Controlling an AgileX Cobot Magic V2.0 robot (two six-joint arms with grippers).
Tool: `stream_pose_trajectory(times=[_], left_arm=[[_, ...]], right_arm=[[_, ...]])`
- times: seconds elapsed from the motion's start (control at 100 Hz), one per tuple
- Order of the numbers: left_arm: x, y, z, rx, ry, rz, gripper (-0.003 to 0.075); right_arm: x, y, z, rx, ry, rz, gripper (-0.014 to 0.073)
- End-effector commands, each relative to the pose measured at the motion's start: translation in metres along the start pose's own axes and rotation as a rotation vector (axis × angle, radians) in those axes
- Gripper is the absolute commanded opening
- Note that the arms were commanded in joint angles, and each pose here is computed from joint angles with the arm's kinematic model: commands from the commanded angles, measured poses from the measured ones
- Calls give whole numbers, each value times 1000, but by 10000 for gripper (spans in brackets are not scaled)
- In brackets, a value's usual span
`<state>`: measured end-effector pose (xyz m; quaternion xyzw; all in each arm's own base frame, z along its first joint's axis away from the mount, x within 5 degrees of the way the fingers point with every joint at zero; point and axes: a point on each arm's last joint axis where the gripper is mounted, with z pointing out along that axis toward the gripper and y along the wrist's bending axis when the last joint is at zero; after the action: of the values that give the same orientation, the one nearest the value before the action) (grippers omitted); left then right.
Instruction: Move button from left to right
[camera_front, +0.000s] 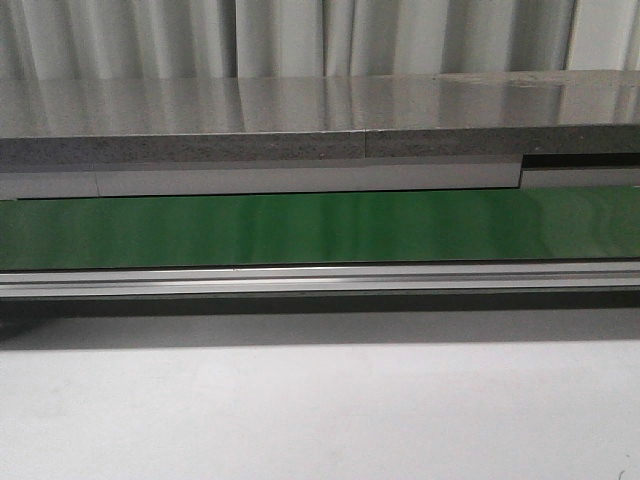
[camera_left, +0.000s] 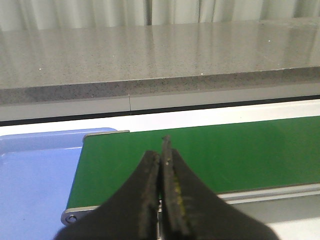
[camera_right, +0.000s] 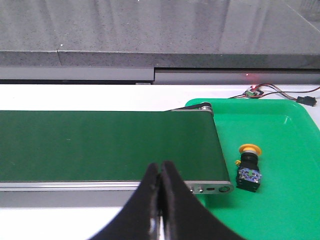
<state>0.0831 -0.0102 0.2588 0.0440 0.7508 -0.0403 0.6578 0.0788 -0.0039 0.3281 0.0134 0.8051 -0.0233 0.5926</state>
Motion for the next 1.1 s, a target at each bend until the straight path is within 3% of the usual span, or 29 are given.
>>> stream_pose_trajectory(times=[0.0, 0.26, 0.47, 0.71, 0.89, 1.09], left_arm=[[-17, 1, -1, -11, -101, -12, -20], [-17, 1, -1, -11, -101, -12, -20], [-17, 1, -1, -11, -101, -12, -20], [-17, 1, -1, -11, -101, -12, -20], [-17, 1, -1, -11, -101, -12, -20], [-17, 1, -1, -11, -101, -12, -20]], right_arm=[[-14, -1, -4, 7, -90, -1, -66], [-1, -1, -2, 11, -128, -6, -66], [39, 2, -5, -13, -234, 10, -66], [91, 5, 0, -67, -254, 7, -66], [102, 5, 0, -53, -377, 12, -66], [120, 5, 11, -54, -340, 28, -66]])
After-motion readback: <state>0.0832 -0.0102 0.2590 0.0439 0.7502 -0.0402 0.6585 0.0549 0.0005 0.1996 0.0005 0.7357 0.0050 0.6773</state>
